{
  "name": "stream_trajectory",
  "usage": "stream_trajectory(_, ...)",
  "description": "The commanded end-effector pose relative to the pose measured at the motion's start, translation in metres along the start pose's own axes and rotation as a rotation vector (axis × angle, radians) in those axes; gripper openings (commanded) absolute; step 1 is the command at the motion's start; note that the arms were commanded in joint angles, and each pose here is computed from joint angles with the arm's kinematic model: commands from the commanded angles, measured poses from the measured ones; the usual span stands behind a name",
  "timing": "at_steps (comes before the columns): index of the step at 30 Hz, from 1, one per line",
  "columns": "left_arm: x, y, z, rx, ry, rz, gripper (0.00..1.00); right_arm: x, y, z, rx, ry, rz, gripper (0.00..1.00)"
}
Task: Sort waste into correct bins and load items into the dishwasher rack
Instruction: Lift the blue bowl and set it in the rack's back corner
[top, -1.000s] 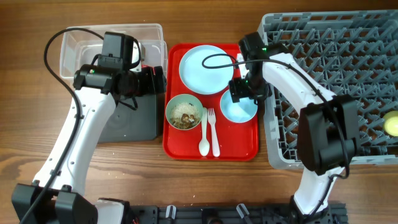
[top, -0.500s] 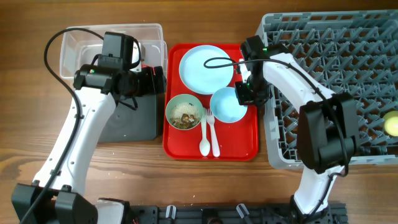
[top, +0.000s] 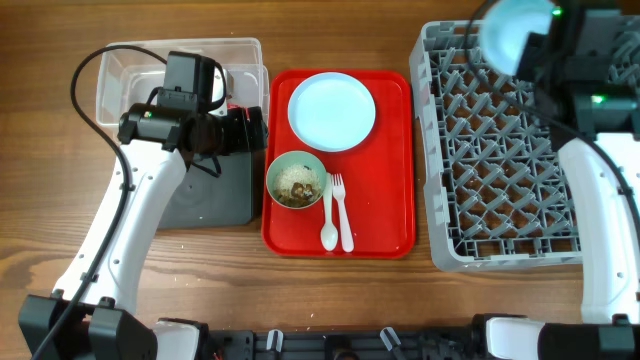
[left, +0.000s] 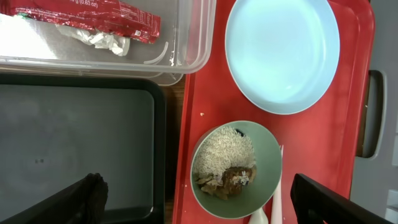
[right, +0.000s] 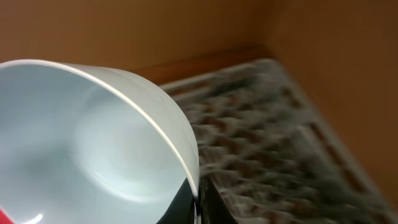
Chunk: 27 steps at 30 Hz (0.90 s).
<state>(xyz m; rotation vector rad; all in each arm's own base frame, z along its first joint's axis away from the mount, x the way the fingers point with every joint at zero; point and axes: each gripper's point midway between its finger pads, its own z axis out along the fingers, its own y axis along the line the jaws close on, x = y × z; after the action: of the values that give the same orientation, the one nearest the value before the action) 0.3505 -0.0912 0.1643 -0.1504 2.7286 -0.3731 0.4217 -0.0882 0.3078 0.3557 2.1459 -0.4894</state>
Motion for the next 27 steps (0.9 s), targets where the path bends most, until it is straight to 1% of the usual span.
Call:
stream_trajectory(1,-0.003,0.001,-0.004,-0.005,-0.016,0.012,0.96,-0.028,-0.069,0.022,0.308,-0.085,-0.064,0.04)
stream_trajectory(5,-0.003,0.001,-0.004,-0.005,-0.016,0.012,0.96,-0.041,-0.132,0.042,0.615,-0.114,-0.058,0.04)
stream_trajectory(8,-0.003,0.001,-0.004,-0.005,-0.016,0.012,0.96,-0.038,-0.164,0.057,0.842,-0.08,-0.089,0.04)
stream_trajectory(10,-0.003,0.001,-0.004,-0.005,-0.016,0.012,0.96,-0.028,-0.175,0.076,0.939,-0.028,-0.144,0.04)
stream_trajectory(12,-0.003,0.001,-0.004,-0.005,-0.016,0.012,0.97,-0.013,-0.181,0.097,0.994,0.023,-0.172,0.04)
stream_trajectory(14,-0.003,0.001,-0.004,-0.005,-0.016,0.012,0.97,0.011,-0.177,0.127,0.997,0.088,-0.221,0.04)
stream_trajectory(17,-0.003,0.001,-0.004,-0.004,-0.02,0.012,0.96,0.041,-0.166,0.157,0.995,0.155,-0.265,0.04)
stream_trajectory(19,-0.005,0.0,-0.005,-0.002,-0.026,0.013,0.97,0.056,-0.155,0.17,0.978,0.171,-0.275,0.04)
stream_trajectory(22,-0.006,0.0,-0.005,-0.001,-0.03,0.014,0.96,0.068,-0.132,0.179,0.908,0.163,-0.277,0.04)
stream_trajectory(27,-0.006,0.0,-0.005,0.0,-0.03,0.014,0.96,0.085,-0.099,0.189,0.784,0.193,-0.305,0.04)
